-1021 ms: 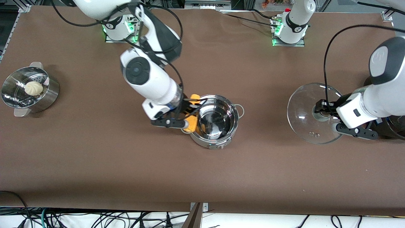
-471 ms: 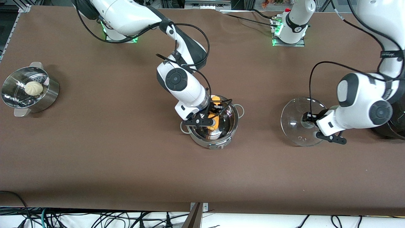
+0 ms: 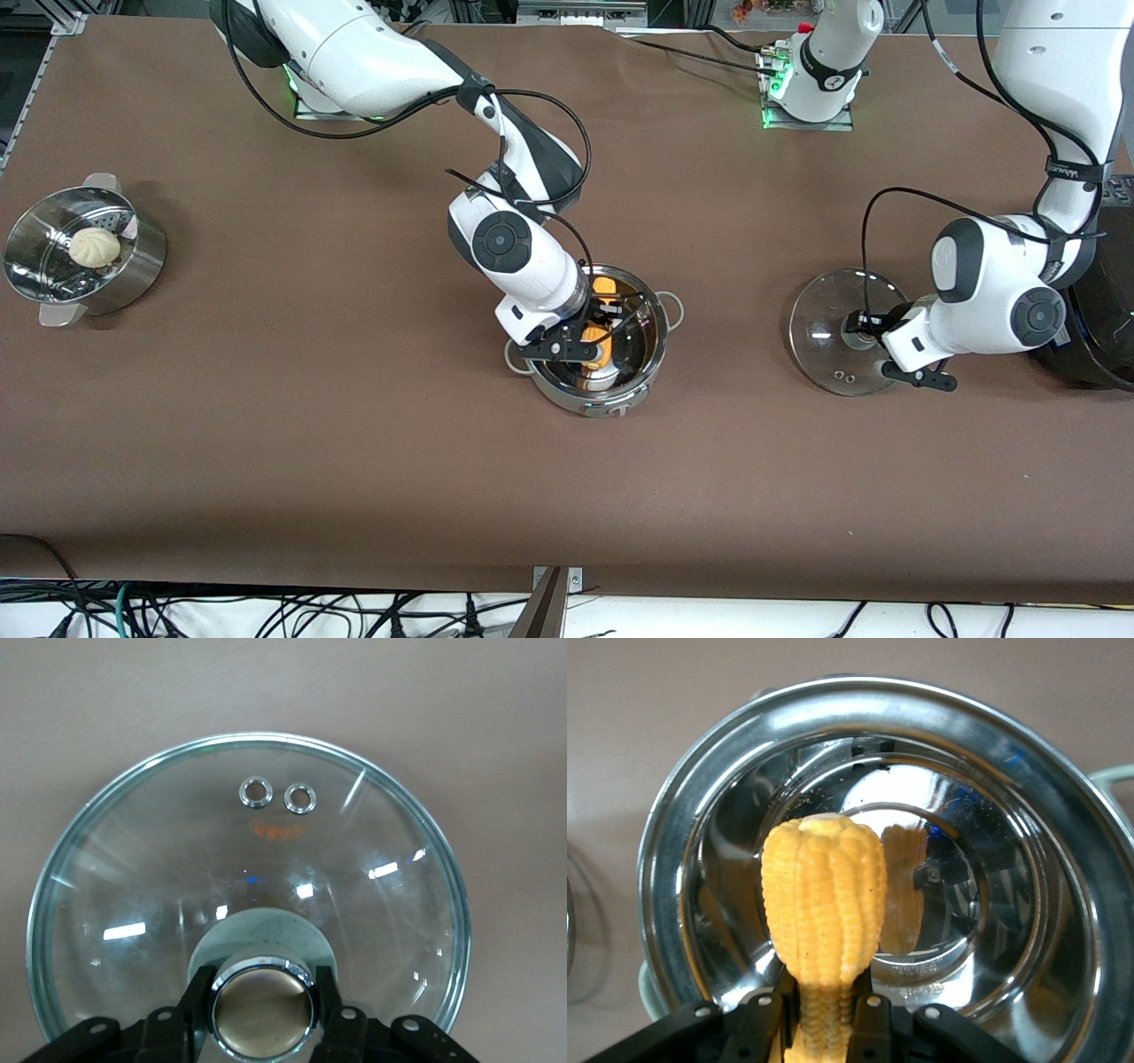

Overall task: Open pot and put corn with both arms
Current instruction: 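Lower the corn into the pot and open the right gripper, then withdraw the right gripper while the left gripper sets the lid down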

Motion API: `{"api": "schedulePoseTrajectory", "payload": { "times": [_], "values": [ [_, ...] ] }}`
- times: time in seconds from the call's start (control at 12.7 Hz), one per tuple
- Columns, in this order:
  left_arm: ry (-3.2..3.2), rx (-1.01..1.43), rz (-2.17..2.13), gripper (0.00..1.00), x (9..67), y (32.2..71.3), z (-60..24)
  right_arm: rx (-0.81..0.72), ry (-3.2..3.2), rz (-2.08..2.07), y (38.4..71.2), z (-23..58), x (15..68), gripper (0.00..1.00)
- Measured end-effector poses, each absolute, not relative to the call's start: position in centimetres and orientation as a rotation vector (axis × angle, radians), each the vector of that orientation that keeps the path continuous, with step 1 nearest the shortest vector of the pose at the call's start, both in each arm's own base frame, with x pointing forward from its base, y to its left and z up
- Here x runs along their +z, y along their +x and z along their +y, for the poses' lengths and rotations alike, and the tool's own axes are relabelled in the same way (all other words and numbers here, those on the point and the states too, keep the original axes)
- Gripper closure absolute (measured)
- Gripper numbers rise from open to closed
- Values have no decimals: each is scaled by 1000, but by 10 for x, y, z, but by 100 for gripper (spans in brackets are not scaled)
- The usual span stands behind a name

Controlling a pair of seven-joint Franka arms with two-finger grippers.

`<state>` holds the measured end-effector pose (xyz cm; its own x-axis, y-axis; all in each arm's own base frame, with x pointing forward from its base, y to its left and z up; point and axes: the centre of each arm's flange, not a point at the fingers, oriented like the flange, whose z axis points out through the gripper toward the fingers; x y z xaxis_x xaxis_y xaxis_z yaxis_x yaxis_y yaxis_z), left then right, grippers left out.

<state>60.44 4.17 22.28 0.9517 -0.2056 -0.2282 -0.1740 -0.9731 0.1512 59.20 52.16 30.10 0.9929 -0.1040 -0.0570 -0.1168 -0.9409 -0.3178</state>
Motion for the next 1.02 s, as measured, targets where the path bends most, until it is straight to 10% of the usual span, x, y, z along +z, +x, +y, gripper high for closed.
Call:
{"api": "schedulePoseTrajectory", "payload": {
  "times": [0.55, 0.79, 1.02],
  "values": [
    [2957, -373, -287, 37, 213, 603, 49, 30, -2793, 171, 598, 522, 298, 1],
    [2959, -349, -298, 6, 232, 611, 46, 26, -2837, 165, 612, 497, 357, 0],
    [2973, -300, -307, 0, 307, 618, 40, 25, -2937, 100, 634, 403, 468, 0]
  ]
}}
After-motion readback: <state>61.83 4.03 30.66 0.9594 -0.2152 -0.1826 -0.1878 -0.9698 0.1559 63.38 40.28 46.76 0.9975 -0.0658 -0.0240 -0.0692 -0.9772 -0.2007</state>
